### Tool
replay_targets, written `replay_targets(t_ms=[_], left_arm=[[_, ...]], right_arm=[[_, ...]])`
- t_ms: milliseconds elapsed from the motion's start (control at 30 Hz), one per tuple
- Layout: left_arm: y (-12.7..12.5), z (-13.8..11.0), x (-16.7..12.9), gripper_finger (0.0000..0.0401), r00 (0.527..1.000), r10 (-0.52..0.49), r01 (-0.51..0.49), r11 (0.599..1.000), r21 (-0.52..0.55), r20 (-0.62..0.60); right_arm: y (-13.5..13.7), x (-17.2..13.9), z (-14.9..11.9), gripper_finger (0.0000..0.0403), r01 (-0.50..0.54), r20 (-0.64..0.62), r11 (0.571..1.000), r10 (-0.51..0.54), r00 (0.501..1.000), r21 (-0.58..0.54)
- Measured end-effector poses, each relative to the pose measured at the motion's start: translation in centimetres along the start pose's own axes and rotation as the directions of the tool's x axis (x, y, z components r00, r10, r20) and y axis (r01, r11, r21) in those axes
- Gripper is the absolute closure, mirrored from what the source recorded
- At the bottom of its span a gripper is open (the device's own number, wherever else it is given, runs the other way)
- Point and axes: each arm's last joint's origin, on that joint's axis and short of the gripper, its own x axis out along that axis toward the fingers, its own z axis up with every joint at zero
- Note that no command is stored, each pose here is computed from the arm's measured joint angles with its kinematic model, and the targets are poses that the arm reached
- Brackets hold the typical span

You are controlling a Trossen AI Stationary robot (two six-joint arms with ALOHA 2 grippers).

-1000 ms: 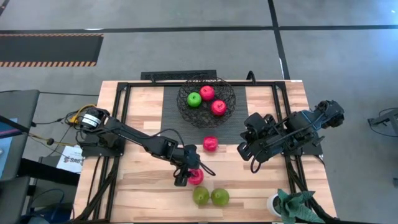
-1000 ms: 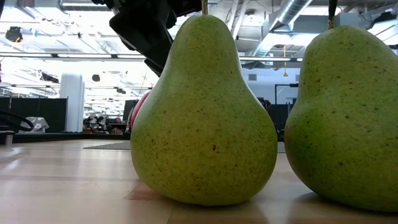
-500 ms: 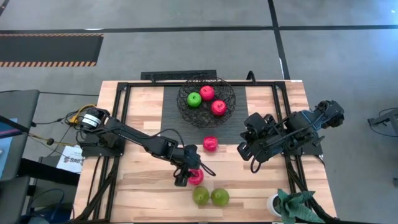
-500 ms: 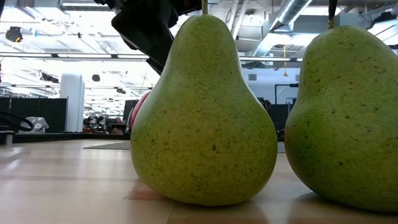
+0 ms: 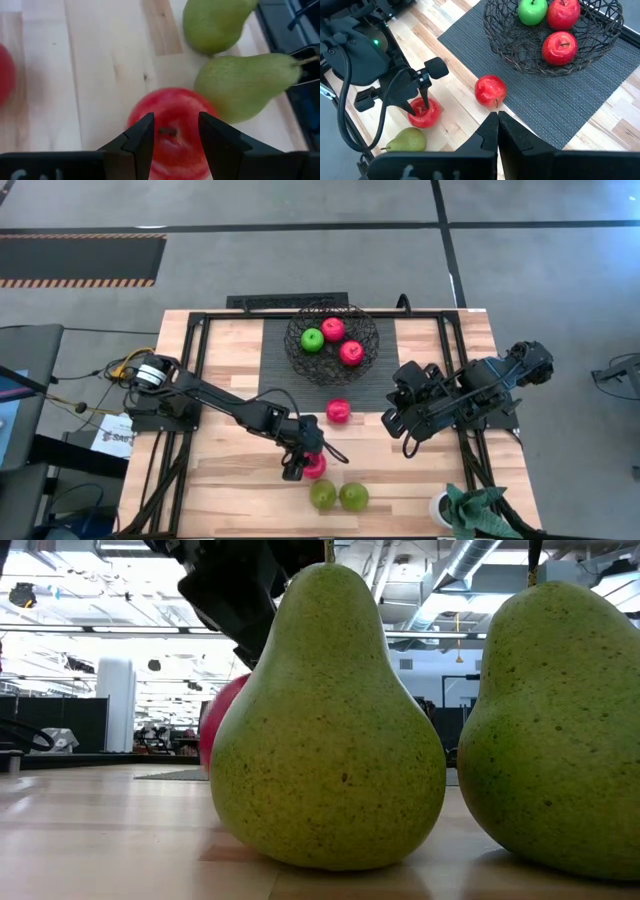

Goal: Build produce basket
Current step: Put the red apple into the black basket

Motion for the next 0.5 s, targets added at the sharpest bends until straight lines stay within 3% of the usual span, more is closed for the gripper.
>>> replay_targets(t_ms=[500], left_arm=[[0.25,-0.16,0.68,0.0262,1.000,-0.025,0.025,0.999,-0.038,-0.013]], right_arm=[[0.01,0.00,0.00,0.0377,0.000,0.000,1.000,0.000,1.000,-0.001]])
